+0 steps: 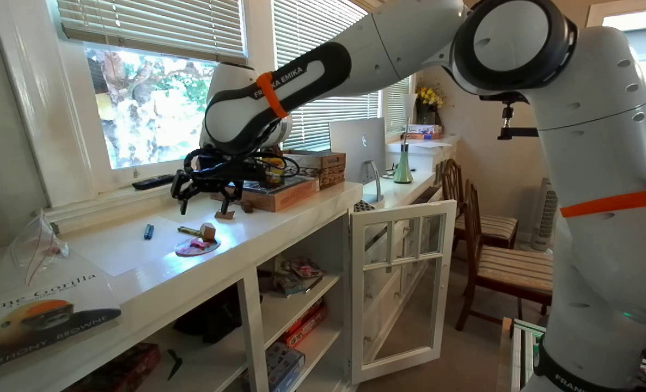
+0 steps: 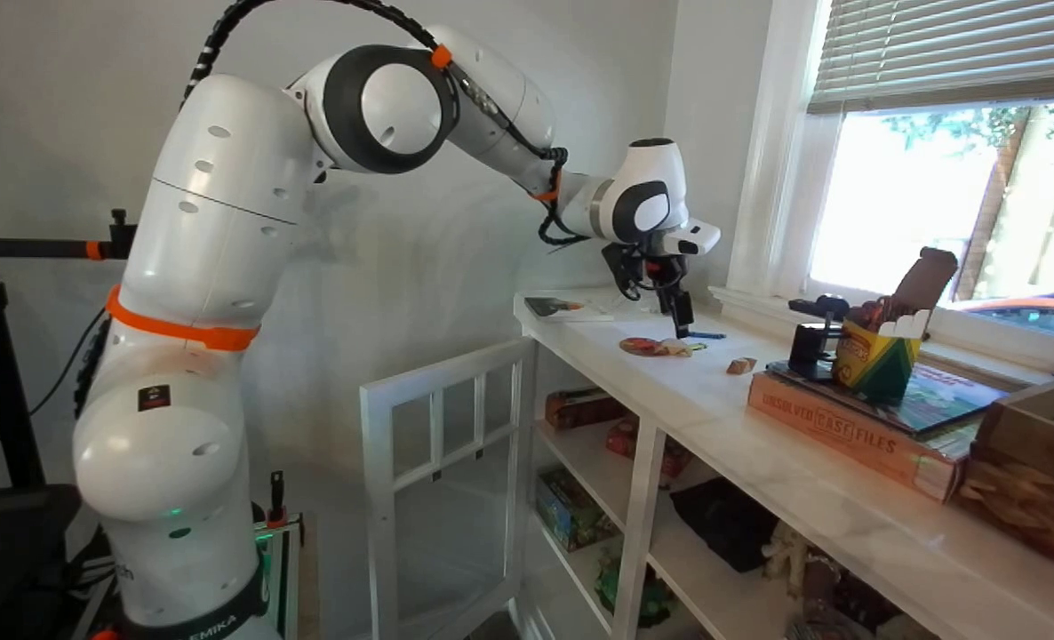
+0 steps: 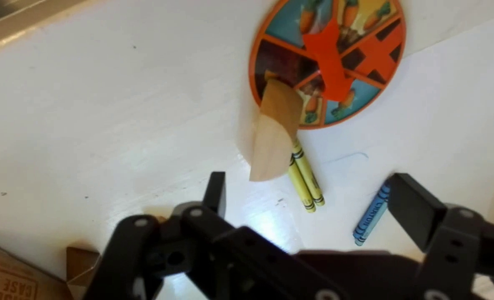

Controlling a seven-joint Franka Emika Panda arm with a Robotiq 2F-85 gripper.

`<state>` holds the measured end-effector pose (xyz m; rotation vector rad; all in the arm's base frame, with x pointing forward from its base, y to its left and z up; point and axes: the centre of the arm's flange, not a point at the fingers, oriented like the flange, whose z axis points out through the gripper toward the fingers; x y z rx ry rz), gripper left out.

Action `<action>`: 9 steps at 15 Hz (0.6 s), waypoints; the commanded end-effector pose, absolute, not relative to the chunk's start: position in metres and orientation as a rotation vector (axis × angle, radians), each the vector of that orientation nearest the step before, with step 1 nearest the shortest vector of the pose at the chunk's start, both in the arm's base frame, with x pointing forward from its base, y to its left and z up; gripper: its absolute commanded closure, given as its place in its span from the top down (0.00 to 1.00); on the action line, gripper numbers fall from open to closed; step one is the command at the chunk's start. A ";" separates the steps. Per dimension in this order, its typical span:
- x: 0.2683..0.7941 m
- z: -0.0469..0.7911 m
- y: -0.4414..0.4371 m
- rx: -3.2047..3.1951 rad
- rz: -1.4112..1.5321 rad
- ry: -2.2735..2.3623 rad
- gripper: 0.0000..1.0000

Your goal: Put the black object on the box, then move one wooden block to the left, then turn the hand of the clock to the left

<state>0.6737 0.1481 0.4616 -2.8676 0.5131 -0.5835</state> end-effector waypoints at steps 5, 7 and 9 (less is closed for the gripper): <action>0.665 0.477 0.171 -2.974 -0.474 0.237 1.00; 0.665 0.480 0.176 -2.982 -0.453 0.180 1.00; 0.664 0.481 0.181 -2.986 -0.413 0.123 1.00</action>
